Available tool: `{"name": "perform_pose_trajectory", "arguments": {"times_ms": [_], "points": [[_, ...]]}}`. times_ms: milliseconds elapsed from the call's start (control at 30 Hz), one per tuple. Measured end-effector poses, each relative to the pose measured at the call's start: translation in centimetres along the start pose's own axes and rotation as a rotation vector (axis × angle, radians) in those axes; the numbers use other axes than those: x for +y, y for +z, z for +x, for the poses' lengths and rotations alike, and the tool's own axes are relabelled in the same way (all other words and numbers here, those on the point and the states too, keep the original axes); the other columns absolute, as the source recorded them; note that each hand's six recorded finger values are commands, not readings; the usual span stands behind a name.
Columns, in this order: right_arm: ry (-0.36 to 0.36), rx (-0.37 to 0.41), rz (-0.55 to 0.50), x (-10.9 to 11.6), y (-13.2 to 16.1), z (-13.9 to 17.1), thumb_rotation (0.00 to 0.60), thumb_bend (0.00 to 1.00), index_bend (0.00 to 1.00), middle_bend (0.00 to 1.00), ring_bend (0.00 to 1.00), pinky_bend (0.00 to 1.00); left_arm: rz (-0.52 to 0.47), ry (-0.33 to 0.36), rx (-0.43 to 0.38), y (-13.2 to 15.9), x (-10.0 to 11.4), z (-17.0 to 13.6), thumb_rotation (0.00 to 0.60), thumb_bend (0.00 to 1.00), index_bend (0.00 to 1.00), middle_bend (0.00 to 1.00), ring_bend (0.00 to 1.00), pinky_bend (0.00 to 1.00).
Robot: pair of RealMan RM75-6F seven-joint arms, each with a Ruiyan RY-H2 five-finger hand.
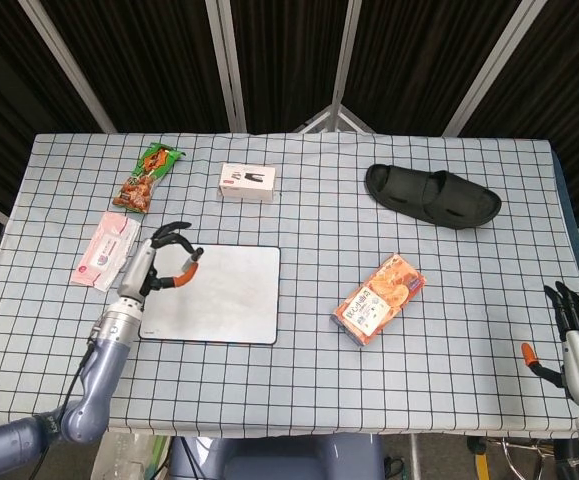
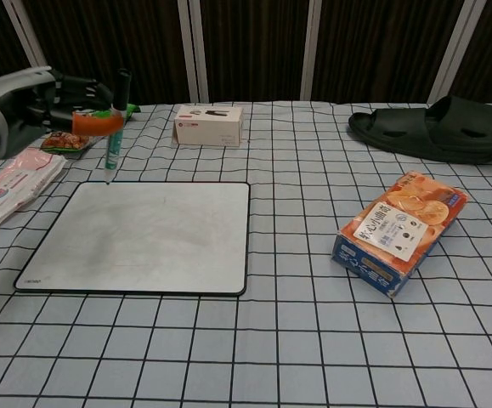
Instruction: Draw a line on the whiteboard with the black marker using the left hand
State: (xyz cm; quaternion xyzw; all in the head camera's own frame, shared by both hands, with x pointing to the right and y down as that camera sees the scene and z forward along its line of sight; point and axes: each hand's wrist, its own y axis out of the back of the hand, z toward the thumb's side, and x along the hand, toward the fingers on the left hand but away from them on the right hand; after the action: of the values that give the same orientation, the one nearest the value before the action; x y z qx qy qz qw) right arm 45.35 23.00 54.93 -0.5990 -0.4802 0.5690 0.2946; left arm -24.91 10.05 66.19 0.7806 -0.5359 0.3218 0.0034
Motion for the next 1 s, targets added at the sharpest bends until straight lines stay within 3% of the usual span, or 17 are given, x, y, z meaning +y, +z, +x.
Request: {"name": "perform_pose_trajectory", "arguments": {"times_ms": [167, 467, 1000], "points": [[0.004, -0.002, -0.005, -0.1, 0.0, 0.0, 0.6, 0.34, 0.0, 0.0, 0.0, 0.0, -0.045, -0.062, -0.019, -0.2, -3.1, 0.4, 0.6, 0.59, 0.73, 0.19, 0.1, 0.21], [0.006, -0.007, -0.004, -0.1, -0.2, 0.1, 0.6, 0.34, 0.0, 0.0, 0.0, 0.0, -0.095, -0.127, -0.037, -0.4, -6.5, 1.0, 0.6, 0.59, 0.73, 0.19, 0.1, 0.21], [0.01, -0.008, -0.005, -0.2, -0.3, 0.2, 0.6, 0.34, 0.0, 0.0, 0.0, 0.0, -0.104, -0.149, -0.042, -1.0, -8.5, 1.8, 0.6, 0.59, 0.74, 0.19, 0.1, 0.21]]}}
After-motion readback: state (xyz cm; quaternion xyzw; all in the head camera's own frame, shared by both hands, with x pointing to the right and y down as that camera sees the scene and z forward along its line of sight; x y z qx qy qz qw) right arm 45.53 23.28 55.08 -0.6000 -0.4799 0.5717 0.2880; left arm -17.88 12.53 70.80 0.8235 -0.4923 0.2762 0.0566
